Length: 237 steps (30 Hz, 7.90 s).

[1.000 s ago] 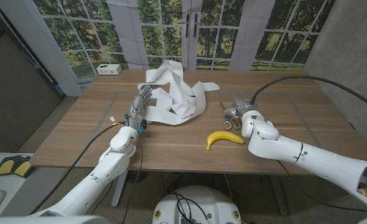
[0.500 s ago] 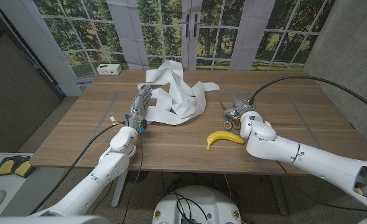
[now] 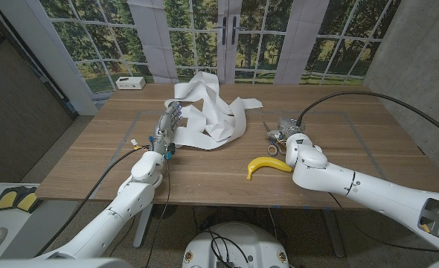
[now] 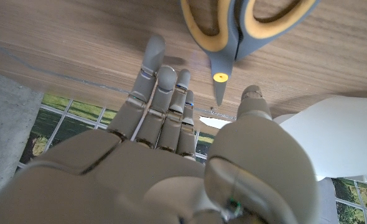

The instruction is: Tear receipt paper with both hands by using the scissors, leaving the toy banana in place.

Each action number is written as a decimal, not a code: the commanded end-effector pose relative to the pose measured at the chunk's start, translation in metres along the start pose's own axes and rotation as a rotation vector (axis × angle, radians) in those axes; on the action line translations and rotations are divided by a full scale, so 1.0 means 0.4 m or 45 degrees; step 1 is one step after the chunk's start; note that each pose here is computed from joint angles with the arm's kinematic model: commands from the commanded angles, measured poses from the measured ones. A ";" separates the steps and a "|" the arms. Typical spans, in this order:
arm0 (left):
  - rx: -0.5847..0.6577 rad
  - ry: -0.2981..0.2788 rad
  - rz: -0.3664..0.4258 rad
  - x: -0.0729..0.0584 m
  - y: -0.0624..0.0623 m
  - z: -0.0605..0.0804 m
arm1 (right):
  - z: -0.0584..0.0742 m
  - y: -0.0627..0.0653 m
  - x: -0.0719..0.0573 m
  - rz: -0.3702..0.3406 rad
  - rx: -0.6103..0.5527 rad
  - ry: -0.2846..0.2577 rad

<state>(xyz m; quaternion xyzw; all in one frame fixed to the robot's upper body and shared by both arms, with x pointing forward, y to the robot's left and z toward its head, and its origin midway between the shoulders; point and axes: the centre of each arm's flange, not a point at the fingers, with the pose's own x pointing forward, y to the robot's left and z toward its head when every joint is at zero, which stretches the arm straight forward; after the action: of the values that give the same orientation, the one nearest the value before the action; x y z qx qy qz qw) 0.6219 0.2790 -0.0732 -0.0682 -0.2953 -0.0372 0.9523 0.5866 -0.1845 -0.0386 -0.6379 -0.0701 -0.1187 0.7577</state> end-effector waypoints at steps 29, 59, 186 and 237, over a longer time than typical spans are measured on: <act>-0.009 -0.010 -0.004 0.017 0.008 0.007 | 0.005 0.024 0.018 0.005 -0.069 0.005; -0.010 -0.006 0.005 0.011 0.009 0.001 | 0.018 0.059 0.010 0.007 -0.075 -0.044; -0.004 -0.006 0.011 -0.014 -0.020 0.004 | -0.117 -0.093 -0.034 -0.158 1.013 -0.126; 0.001 -0.099 0.019 -0.057 -0.082 0.017 | -0.126 -0.160 -0.037 0.025 1.594 -0.425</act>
<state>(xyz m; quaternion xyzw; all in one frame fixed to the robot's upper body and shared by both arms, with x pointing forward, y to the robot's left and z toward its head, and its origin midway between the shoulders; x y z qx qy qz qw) 0.6055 0.2659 -0.0735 -0.0695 -0.3153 -0.0273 0.9460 0.5566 -0.2373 0.0053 -0.1188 -0.2195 0.0156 0.9682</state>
